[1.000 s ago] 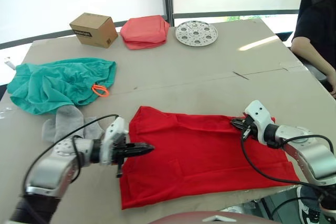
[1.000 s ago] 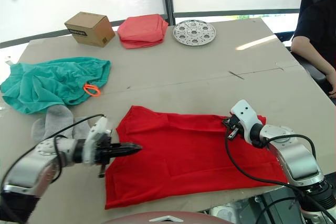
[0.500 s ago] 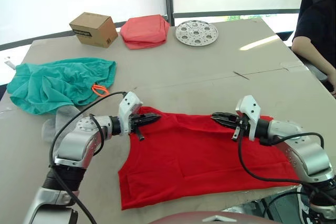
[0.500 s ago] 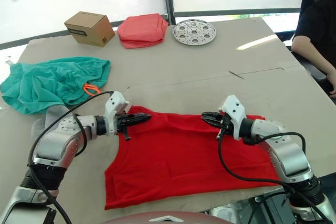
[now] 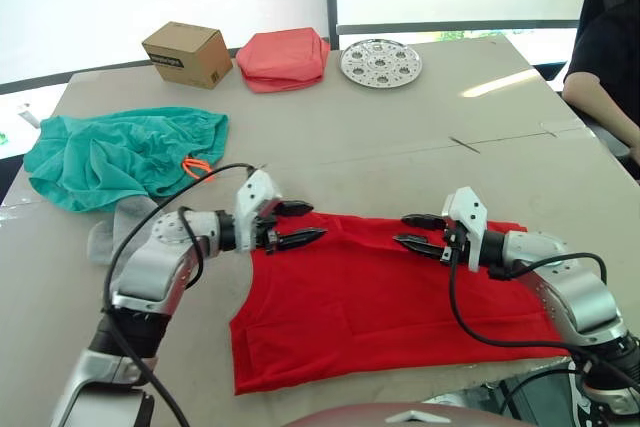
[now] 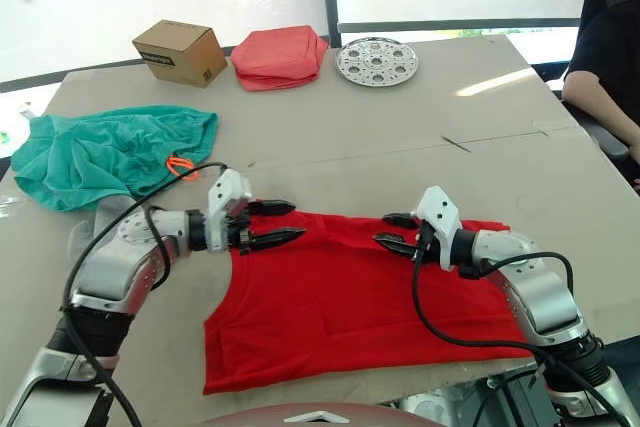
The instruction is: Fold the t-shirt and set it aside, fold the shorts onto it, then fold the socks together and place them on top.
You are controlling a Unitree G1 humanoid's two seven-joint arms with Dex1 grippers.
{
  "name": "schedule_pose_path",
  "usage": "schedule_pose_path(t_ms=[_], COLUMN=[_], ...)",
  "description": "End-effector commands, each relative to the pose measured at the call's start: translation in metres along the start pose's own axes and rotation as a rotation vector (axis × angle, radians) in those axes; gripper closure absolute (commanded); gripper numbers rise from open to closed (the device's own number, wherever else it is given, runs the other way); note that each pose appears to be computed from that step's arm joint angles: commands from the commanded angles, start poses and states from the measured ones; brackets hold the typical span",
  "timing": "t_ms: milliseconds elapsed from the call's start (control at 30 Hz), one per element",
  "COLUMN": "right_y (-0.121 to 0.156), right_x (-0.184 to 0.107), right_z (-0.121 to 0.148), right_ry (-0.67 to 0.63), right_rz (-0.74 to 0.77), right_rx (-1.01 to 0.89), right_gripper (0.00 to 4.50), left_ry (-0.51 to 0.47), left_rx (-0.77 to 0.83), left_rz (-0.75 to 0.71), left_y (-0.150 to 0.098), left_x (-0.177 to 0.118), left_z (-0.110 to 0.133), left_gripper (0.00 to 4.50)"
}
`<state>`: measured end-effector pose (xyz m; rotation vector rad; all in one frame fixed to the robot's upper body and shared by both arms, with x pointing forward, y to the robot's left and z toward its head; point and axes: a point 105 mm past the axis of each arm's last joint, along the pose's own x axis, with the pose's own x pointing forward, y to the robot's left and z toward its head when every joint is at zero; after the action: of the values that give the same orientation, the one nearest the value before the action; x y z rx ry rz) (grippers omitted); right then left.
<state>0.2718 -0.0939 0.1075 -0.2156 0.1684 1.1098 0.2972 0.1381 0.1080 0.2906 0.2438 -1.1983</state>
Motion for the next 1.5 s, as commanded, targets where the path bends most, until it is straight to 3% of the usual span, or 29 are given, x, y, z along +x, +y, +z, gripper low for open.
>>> schedule_pose_path(t_ms=[33,100,167,267,333,400,567,867,1033,1300,1500], right_y=[0.001,0.002,0.003,0.003,0.004,0.004,0.003,-0.001,-0.001,0.001,-0.014], right_x=[-0.001,-0.001,-0.003,-0.005,-0.006,-0.008,-0.009,-0.008,-0.008,0.0,0.027], right_z=[0.01,0.01,0.01,0.01,0.009,0.008,0.005,0.002,-0.003,-0.005,-0.007], right_ry=[-0.028,-0.027,-0.025,-0.023,-0.022,-0.02,-0.02,-0.01,0.004,0.023,0.072], right_rz=[-0.003,-0.007,-0.015,-0.029,-0.038,-0.052,-0.082,-0.08,-0.058,0.007,-0.014], right_rx=[-0.048,-0.051,-0.054,-0.052,-0.051,-0.05,-0.045,-0.039,-0.032,-0.04,-0.064], right_gripper=[2.63,2.63,2.63,2.63,2.63,2.63,2.63,2.63,2.63,2.63,2.63], left_ry=[0.027,0.062,0.09,0.133,0.132,0.098,0.026,-0.054,-0.034,-0.06,-0.056], left_rx=[0.107,0.143,0.15,0.173,0.172,0.165,0.221,0.44,0.517,0.5,0.505], left_rz=[-0.043,-0.072,-0.094,-0.155,-0.166,-0.174,-0.153,0.002,0.058,0.203,0.162], left_y=[0.006,0.009,0.012,0.012,0.014,0.014,0.007,-0.031,-0.054,-0.045,-0.031], left_x=[0.01,0.013,0.016,0.017,0.018,0.019,0.005,-0.025,-0.028,-0.021,-0.011], left_z=[0.004,0.0,-0.006,-0.016,-0.019,-0.015,-0.003,0.012,0.0,0.001,0.006], left_gripper=[1.23,1.23,1.62,2.68,3.91,4.45,4.45,4.45,4.45,4.45,4.45])
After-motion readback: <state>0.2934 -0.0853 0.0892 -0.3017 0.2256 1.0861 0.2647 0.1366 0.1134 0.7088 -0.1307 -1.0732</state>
